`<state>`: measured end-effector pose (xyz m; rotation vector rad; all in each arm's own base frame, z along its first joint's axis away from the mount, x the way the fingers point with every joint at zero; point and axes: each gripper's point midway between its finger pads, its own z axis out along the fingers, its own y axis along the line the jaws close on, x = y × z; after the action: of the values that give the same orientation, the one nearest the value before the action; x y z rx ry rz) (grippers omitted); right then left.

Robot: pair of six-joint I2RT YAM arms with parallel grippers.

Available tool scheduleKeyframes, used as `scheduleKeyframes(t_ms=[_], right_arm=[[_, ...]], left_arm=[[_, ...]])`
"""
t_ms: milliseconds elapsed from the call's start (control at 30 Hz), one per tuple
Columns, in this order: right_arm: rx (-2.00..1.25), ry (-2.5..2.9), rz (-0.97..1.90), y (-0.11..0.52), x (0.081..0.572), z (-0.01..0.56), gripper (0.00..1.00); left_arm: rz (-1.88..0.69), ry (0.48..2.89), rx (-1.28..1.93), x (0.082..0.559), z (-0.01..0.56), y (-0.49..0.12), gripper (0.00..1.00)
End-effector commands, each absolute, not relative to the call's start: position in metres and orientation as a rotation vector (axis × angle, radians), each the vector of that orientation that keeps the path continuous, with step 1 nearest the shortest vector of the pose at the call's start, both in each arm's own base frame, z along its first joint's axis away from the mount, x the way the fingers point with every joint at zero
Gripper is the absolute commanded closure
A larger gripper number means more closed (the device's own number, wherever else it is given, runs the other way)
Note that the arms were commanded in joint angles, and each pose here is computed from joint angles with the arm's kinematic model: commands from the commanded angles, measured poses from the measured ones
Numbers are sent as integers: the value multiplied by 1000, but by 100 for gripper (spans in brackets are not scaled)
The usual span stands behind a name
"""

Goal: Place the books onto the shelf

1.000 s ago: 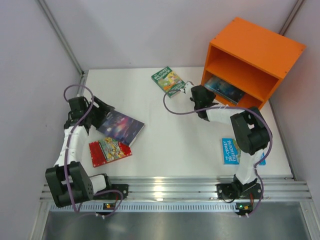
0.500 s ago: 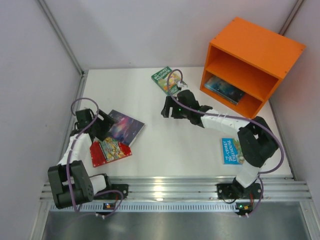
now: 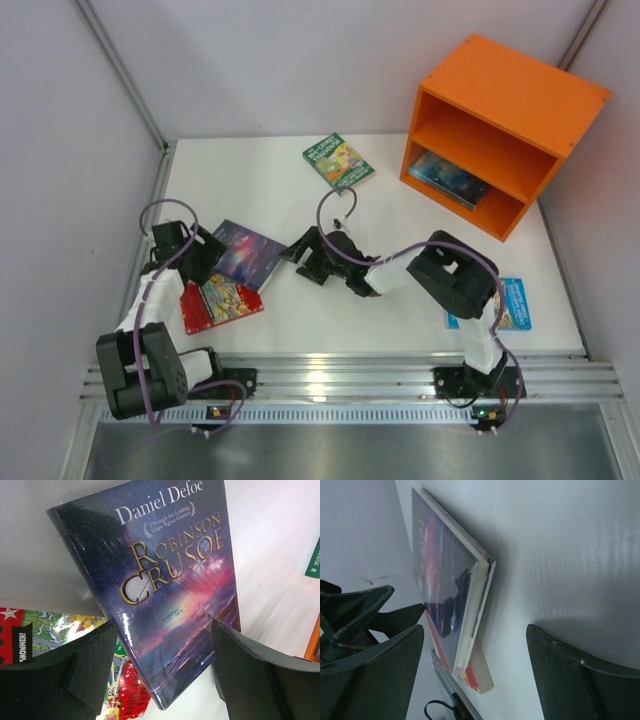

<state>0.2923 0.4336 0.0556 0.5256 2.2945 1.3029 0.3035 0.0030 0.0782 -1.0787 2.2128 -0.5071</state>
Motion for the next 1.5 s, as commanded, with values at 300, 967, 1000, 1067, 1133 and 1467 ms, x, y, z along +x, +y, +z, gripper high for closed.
scheduleKeyframes(t_ms=[300, 967, 1000, 1067, 1133, 1467], right_arm=[[624, 2171, 1416, 499, 306, 65, 18], [718, 1841, 1655, 391, 338, 113, 100], [714, 1867, 1665, 379, 326, 105, 100], [779, 1815, 1689, 353, 328, 113, 100], [829, 1779, 1741, 332, 317, 113, 100], [821, 1722, 1729, 270, 303, 134, 100]], left_arm=[[-549, 2166, -1054, 306, 86, 1, 20], [-701, 2205, -887, 296, 95, -30, 19], [-710, 2208, -883, 295, 95, -33, 19], [-756, 2214, -863, 294, 97, -46, 18], [-769, 2206, -843, 296, 100, -55, 16], [-844, 2261, -766, 318, 97, -115, 13]])
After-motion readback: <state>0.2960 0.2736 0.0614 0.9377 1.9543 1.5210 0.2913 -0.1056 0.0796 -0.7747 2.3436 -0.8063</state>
